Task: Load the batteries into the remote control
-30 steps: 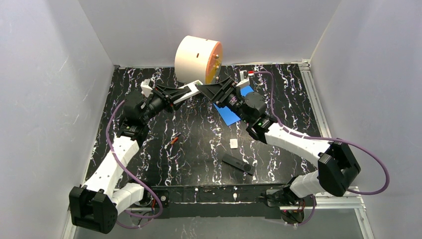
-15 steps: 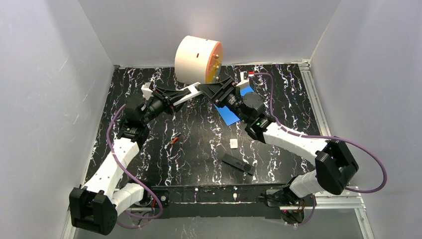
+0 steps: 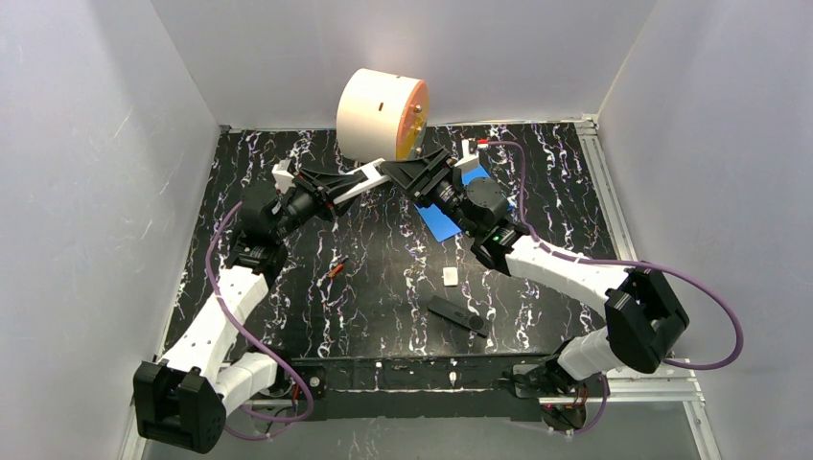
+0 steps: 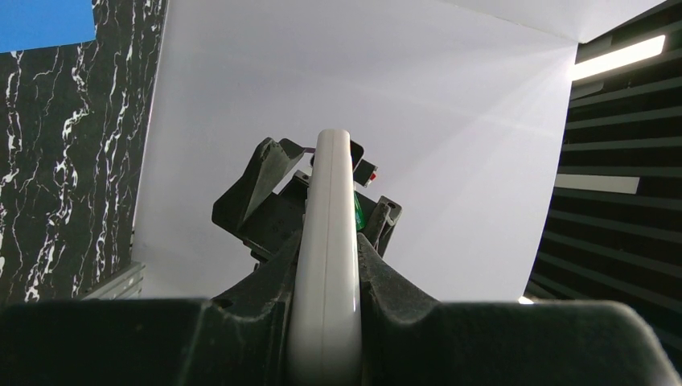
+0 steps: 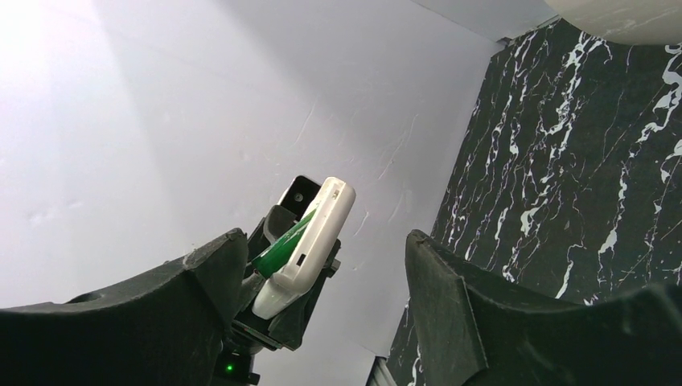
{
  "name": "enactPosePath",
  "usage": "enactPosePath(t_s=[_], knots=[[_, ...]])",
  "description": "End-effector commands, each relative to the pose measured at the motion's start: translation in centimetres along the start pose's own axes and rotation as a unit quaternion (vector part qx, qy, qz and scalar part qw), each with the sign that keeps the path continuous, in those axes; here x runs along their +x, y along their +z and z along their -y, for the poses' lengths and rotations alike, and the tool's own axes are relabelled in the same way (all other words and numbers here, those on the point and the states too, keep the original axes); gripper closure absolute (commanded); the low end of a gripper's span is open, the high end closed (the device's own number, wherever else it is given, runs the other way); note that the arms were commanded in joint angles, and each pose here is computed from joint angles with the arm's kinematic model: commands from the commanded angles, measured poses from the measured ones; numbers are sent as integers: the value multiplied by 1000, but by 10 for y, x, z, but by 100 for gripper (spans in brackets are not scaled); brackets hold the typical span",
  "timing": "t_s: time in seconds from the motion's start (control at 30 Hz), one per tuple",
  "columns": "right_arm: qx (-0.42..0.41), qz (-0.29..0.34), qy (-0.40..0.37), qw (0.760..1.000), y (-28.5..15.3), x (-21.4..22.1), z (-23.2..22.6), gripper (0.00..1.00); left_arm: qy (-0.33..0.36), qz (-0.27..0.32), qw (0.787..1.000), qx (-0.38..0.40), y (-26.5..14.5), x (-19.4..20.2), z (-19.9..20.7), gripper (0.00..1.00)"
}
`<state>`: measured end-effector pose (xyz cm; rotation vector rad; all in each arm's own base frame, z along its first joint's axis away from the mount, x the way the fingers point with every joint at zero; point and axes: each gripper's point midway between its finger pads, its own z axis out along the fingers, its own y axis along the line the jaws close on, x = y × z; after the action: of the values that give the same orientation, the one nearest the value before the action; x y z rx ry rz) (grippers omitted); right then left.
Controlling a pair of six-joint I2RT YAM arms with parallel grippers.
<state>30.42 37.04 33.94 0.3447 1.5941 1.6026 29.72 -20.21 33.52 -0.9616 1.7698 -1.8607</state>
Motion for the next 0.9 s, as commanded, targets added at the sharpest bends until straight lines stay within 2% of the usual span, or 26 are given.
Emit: enactPosePath(t_s=[0.0,0.6,0.87], knots=[[-37,14,5,999,0,-8,-23,23,14,-16,999,26,-8,12,14,100],[15,-3,33,999,9,2,3,48,28,-42,997,49,-13,24,28,100],[21,-6,37,999,10,3,3,69,71,-68,993,66,-15,34,38,100]])
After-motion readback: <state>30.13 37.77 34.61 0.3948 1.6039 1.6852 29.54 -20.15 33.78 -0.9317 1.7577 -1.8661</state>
